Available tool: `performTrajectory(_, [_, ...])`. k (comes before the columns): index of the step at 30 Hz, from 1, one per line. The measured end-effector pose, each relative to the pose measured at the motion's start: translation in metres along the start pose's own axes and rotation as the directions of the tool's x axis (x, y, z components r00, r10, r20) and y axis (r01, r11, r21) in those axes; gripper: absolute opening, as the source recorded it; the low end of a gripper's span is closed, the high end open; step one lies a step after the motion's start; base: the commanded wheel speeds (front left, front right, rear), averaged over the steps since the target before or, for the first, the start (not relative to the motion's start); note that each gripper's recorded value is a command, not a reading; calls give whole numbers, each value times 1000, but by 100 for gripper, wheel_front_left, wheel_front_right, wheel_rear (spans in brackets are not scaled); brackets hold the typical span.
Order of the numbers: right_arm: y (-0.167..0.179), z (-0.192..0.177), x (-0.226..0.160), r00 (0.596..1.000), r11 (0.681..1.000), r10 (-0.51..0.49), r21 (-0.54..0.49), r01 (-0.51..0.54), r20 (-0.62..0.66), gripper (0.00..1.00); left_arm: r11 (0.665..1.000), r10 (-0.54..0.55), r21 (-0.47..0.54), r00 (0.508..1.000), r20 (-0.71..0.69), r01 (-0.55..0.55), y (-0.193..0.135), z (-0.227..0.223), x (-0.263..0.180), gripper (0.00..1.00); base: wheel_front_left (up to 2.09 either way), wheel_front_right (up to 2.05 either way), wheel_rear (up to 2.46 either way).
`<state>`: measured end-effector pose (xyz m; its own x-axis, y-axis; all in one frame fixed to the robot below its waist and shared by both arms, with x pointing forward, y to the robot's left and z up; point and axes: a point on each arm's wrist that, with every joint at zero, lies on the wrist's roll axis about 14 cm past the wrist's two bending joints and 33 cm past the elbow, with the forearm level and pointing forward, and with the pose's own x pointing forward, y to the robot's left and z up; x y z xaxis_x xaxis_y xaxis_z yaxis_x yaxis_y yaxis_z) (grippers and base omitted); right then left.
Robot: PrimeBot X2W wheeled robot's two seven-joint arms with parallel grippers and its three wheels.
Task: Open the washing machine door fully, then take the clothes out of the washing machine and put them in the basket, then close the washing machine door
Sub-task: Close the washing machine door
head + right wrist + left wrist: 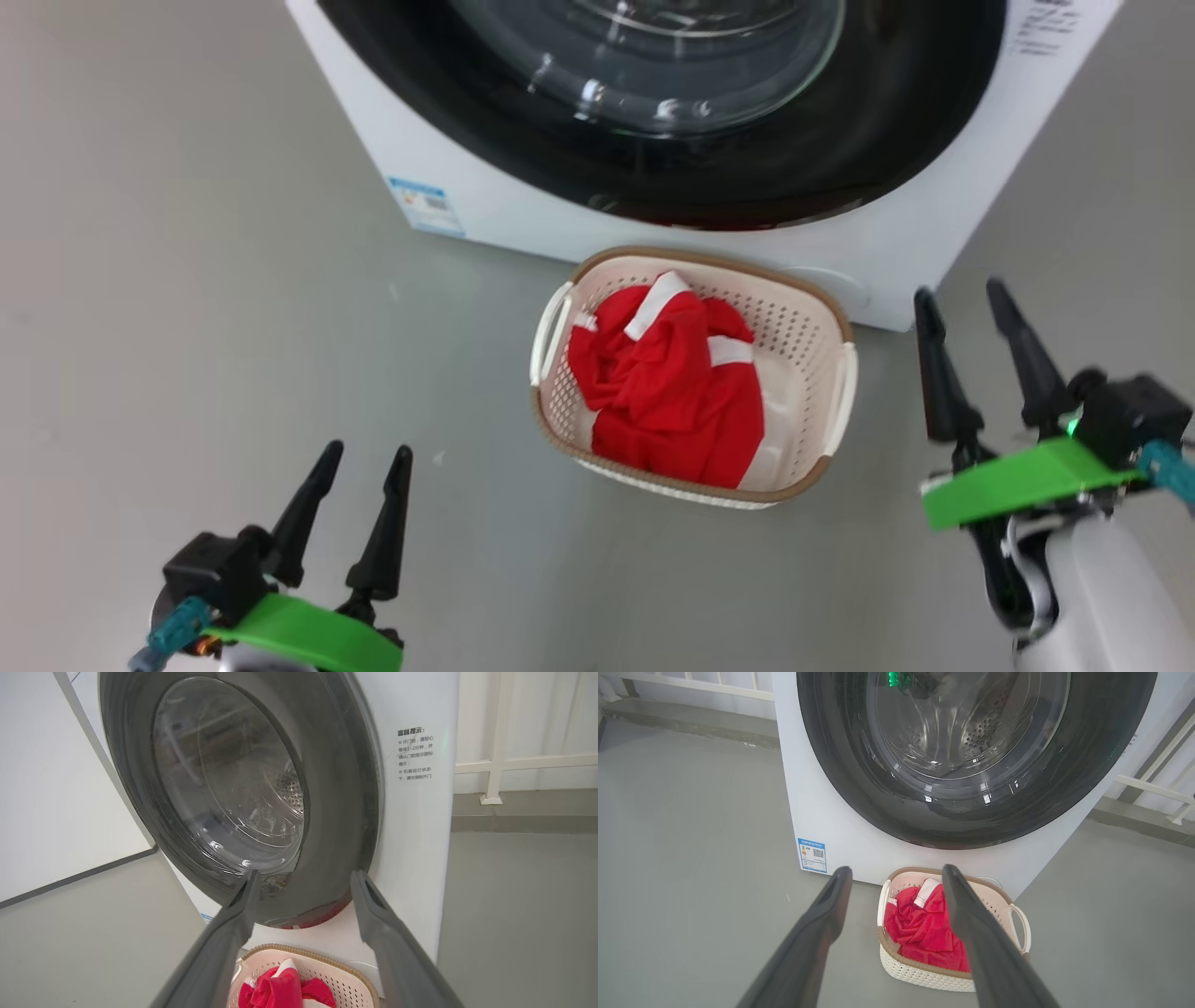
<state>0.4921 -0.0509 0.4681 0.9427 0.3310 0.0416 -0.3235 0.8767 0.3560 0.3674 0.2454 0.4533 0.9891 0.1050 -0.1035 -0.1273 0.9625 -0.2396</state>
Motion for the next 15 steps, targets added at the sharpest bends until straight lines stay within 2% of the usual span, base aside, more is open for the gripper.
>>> performTrajectory(8, [-19,-14,-67,993,996,-90,8,90,-75,100,999,-39,4,999,-3,39,-8,-2,-9,100,0,0,0])
performTrajectory(15, [-36,-12,-116,981,985,-172,-1,173,-86,100,997,-83,2,997,-7,83,-19,-4,-15,100,0,0,0])
